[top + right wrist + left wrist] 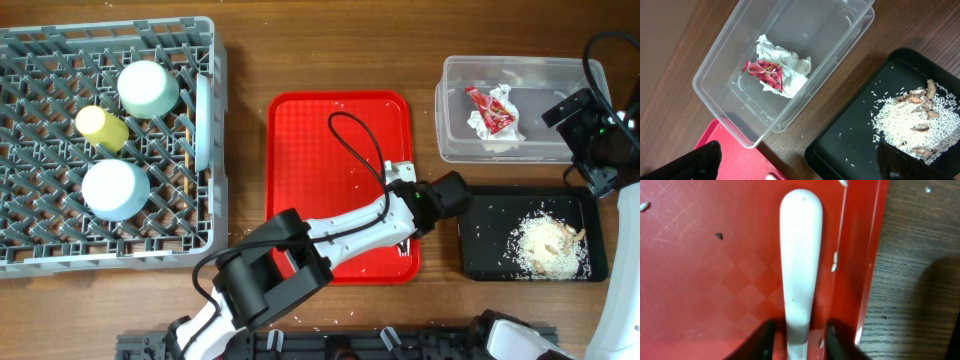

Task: Sort waste into correct bins and load items into the dishwasher rack
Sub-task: 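Grasp the white fork handle with the left gripper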

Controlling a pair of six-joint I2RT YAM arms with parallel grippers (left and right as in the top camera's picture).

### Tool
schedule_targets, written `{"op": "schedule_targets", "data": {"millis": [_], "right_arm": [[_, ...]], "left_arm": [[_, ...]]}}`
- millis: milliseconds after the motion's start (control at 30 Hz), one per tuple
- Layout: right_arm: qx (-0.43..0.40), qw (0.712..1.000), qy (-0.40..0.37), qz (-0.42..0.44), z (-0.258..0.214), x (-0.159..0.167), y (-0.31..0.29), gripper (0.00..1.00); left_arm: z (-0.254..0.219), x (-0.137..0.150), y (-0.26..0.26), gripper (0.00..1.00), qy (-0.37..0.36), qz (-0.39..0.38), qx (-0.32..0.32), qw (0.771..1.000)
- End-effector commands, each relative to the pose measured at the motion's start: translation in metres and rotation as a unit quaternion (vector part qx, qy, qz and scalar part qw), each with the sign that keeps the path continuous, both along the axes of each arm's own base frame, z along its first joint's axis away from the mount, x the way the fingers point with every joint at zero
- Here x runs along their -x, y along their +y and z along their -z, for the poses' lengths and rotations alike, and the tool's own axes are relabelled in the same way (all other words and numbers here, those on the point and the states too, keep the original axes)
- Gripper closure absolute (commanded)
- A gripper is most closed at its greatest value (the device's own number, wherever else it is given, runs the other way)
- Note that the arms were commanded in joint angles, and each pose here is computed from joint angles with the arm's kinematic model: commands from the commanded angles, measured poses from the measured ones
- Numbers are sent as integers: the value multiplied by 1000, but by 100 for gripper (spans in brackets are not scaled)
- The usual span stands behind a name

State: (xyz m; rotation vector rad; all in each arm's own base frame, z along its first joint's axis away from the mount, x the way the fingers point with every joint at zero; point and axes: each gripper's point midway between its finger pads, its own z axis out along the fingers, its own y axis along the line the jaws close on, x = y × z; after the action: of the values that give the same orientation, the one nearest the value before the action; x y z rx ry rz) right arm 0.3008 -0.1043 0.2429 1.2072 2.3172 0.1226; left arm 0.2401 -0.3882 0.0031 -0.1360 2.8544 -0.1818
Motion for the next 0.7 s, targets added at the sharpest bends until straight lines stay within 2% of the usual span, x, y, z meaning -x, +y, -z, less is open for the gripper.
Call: {"op": "schedule_targets", "data": {"millis": [0,67,167,233,467,600,667], "right_arm": [[3,1000,2,-6,1,-2,-2,0],[3,1000,2,-6,1,-2,-2,0],[3,1000,2,-6,1,-2,-2,0],[3,1000,2,-6,1,-2,-2,0],[3,1000,3,-6,1,-2,-2,0],[3,1000,2,-6,1,-2,-2,0],[3,1000,2,-6,1,-2,-2,0]], "left_arm": [[46,25,16,79,61,5,-39,997],[40,23,13,86,57,4,-33,998],[24,19,12,86,49,10,-21,999],[13,18,9,90,42,28,-15,999],[8,18,9,86,41,28,-13,999],[8,16,10,88,40,26,-12,999],[8,16,9,93,40,26,-11,999]]}}
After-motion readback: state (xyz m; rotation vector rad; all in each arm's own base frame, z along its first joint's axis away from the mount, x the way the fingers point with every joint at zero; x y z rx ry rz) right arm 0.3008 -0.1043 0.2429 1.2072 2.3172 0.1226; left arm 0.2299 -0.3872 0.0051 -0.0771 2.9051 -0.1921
